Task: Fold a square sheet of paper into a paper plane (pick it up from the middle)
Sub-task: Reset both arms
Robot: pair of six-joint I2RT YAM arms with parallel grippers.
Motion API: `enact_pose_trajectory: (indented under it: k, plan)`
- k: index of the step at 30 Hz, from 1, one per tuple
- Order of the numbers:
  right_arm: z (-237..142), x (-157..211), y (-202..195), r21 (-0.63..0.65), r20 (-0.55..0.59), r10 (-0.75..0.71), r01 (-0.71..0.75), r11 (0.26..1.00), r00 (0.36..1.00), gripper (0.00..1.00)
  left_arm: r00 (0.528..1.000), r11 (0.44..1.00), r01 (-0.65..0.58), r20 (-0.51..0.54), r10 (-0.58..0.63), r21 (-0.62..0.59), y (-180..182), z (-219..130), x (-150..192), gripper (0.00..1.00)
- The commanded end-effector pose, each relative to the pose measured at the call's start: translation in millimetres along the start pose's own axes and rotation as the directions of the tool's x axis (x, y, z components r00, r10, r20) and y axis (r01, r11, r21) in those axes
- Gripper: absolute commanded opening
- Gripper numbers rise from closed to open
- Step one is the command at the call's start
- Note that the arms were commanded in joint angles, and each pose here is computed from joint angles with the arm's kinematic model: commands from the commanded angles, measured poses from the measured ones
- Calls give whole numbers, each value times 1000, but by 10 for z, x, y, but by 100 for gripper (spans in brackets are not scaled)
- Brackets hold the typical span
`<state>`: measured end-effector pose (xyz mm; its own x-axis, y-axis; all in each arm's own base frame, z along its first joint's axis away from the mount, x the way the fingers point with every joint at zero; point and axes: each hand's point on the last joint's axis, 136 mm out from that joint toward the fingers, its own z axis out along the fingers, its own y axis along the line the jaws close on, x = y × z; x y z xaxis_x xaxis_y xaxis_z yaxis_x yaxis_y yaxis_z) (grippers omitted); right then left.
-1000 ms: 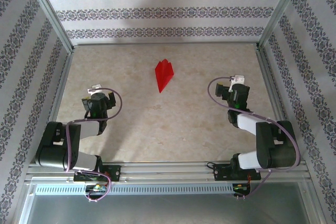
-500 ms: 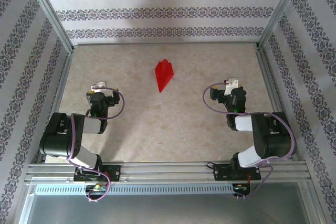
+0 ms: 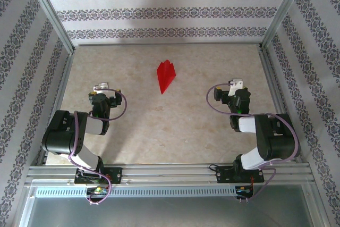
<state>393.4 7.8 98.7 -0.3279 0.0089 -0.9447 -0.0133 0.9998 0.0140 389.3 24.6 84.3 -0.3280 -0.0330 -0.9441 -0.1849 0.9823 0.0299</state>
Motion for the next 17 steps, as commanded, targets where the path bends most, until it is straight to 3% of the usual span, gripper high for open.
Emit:
enact_pose_trajectory:
  k: [1,6,17]
  plan:
    - [27,-86,-49,16,22,15,-15,1000,1000,98,999,999,-24,33,23,33,-33,30,-90,99]
    - [27,-85,-53,18,22,15,-15,1000,1000,98,999,994,-39,-5,40,97,-146,64,-67,99]
    - [29,-82,-52,17,21,16,-16,1000,1000,98,999,994,-36,-3,37,104,-144,76,-73,99]
